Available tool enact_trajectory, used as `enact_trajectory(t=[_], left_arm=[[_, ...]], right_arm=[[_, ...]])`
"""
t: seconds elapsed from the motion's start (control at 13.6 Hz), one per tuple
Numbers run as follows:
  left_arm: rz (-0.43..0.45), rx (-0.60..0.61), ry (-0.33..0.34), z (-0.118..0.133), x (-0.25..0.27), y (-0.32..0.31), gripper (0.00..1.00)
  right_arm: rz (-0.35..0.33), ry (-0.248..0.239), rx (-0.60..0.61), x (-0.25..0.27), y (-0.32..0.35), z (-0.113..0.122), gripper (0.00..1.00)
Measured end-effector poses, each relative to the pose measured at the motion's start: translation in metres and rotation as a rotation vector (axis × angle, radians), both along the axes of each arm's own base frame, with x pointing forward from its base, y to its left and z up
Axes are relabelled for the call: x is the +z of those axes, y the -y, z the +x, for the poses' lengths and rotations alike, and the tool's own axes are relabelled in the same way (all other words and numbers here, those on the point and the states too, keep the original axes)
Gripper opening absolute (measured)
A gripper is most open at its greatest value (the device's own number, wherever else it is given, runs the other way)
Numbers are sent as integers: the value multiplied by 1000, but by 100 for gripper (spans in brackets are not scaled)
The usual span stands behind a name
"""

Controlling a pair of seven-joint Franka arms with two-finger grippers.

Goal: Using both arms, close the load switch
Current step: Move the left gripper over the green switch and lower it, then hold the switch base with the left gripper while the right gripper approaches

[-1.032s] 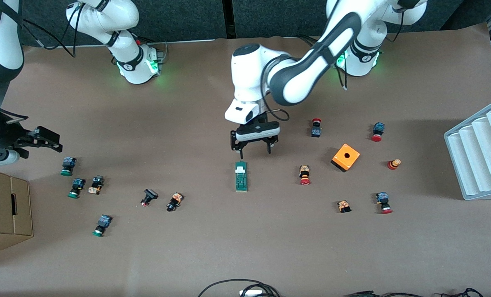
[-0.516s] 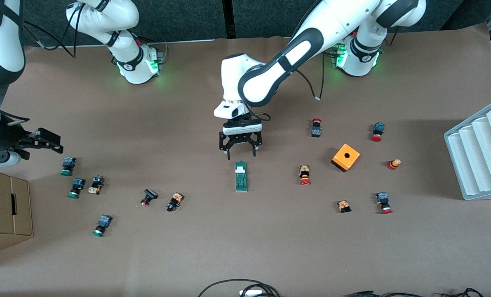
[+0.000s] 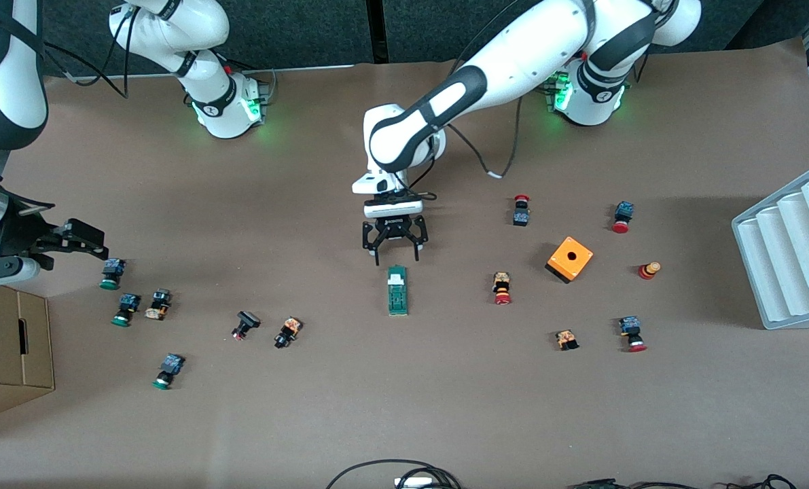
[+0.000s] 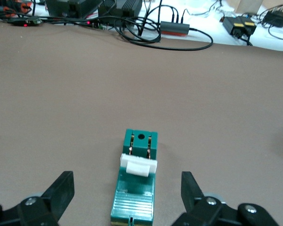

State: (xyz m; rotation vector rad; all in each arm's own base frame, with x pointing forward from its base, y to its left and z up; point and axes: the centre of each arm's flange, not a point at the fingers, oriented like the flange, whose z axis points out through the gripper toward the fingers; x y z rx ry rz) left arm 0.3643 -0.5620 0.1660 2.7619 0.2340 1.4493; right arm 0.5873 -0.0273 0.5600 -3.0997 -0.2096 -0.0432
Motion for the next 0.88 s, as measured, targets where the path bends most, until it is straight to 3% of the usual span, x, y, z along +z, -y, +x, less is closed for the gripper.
enact_trajectory(t=[0.29, 0.59, 0.88], left_arm=[[24, -24, 99, 3, -40, -8, 100], [34, -25, 124, -4, -63, 8, 99], [42, -25, 138, -12, -72, 14, 99]], right_arm=[[14, 2, -22, -6, -11, 5, 100], [13, 0, -59, -25, -53, 17, 100], [12, -5, -185, -53, -99, 29, 100]])
